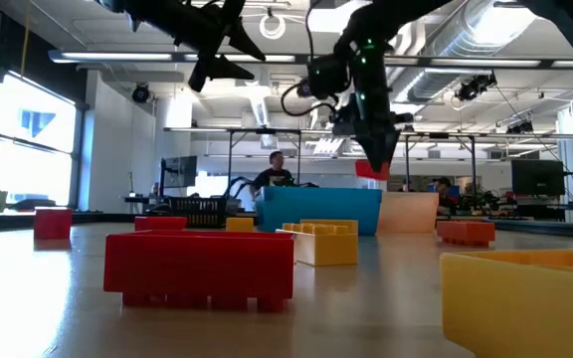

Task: Sort & place blocks by color
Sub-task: Put the orange game piece into the orange bin, then adjust the blue bin on the table

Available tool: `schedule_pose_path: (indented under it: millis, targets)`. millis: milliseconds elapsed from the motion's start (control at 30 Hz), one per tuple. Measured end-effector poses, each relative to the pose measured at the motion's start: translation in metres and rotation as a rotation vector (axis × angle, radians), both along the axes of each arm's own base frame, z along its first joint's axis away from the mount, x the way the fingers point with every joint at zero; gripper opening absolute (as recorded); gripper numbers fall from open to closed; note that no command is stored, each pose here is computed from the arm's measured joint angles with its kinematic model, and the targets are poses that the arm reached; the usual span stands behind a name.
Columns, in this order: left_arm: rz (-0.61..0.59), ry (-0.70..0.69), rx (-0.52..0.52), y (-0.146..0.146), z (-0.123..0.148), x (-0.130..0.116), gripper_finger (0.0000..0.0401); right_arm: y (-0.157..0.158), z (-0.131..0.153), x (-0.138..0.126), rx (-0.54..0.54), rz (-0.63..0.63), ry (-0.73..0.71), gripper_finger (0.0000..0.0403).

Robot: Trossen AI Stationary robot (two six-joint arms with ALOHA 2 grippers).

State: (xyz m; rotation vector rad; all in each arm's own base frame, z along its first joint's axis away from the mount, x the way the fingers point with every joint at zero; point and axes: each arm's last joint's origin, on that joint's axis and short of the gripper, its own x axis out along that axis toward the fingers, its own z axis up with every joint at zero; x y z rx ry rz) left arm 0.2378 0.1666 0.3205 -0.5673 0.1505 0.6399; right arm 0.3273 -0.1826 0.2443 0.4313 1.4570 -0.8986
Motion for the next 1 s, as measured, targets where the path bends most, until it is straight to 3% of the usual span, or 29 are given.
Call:
schedule_pose_path:
  millis: [433, 600, 1000]
  targets:
    - [0.003, -0.005, -0.007, 0.000, 0.000, 0.000, 0.0200, -0.034, -0.038, -0.027, 0.083, -0.042, -0.019, 0.0077]
    - [0.001, -0.004, -0.008, 0.000, 0.000, 0.000, 0.0200, -0.041, -0.047, -0.037, 0.102, -0.075, -0.005, 0.0121]
    - [0.001, -0.003, -0.011, -0.001, 0.000, 0.000, 0.0200, -0.042, -0.033, -0.033, 0.151, -0.054, -0.058, 0.0163]
